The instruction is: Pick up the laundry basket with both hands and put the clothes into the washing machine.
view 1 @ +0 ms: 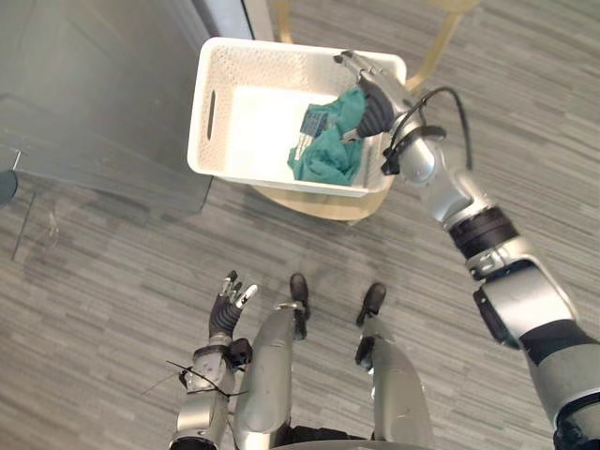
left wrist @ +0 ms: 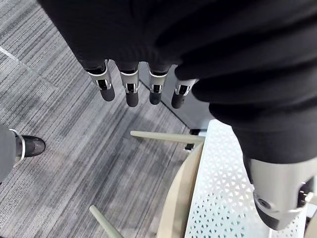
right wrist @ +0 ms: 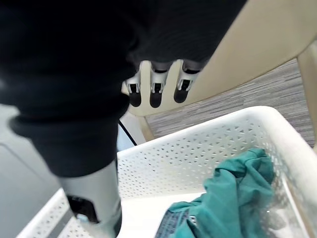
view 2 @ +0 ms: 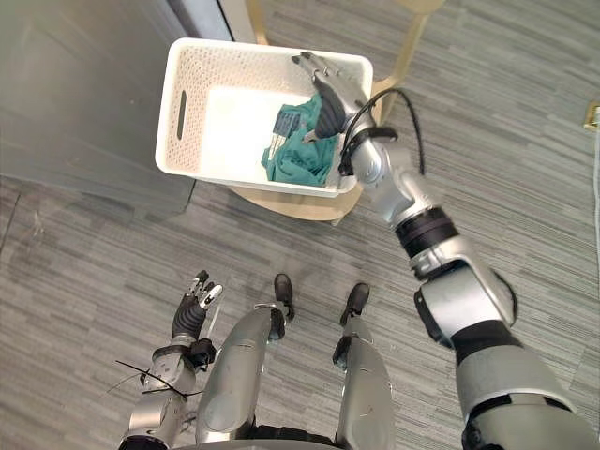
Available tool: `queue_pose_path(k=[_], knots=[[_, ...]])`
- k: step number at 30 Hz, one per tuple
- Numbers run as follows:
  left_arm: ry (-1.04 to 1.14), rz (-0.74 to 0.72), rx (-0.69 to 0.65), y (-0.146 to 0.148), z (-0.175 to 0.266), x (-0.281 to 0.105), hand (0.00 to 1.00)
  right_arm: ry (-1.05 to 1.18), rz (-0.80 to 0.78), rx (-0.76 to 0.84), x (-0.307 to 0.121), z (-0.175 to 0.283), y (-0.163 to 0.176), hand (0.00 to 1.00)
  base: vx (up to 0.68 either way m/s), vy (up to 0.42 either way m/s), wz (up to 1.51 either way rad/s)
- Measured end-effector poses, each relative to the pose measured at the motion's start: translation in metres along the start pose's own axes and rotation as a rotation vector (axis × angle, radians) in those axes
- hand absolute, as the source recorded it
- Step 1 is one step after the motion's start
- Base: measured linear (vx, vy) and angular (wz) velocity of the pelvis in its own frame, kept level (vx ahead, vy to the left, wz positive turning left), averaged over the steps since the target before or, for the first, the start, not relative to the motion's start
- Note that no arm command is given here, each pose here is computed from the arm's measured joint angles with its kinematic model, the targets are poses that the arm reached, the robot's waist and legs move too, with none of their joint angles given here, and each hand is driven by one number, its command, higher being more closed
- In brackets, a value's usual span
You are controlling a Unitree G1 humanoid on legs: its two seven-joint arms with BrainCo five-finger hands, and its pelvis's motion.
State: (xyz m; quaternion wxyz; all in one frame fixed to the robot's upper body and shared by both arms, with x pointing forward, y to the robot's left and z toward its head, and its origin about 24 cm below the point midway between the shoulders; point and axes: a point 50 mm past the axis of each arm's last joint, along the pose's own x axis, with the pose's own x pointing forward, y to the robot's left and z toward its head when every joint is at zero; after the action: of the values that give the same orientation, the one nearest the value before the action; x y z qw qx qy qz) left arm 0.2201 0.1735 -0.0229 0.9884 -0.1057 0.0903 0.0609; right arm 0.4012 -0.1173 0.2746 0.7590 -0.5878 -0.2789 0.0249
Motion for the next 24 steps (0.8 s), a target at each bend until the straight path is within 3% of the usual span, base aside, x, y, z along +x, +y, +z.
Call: queue_pose_path(k=[8,20,24], knots=[[0.018,-0.01,-0.059,-0.013,-0.006,0.004,0.0,0.042,0.043,-0.201,0.005,-0.016,-0.019,0.0,0.01,-0.028,0.11],[0.003,-0.015,-0.14,-0.018,0.001,0.016,0.0,0.041,0.237,-0.358,0.001,-0.022,-0.004,0.0,0.03,-0.021,0.04],[-0.028,-0.04,-0.214,-0.026,0.011,0.024,0.0,0.186,0.241,-0.385,0.005,-0.046,-0.02,0.0,0.0,-0.021,0.11]])
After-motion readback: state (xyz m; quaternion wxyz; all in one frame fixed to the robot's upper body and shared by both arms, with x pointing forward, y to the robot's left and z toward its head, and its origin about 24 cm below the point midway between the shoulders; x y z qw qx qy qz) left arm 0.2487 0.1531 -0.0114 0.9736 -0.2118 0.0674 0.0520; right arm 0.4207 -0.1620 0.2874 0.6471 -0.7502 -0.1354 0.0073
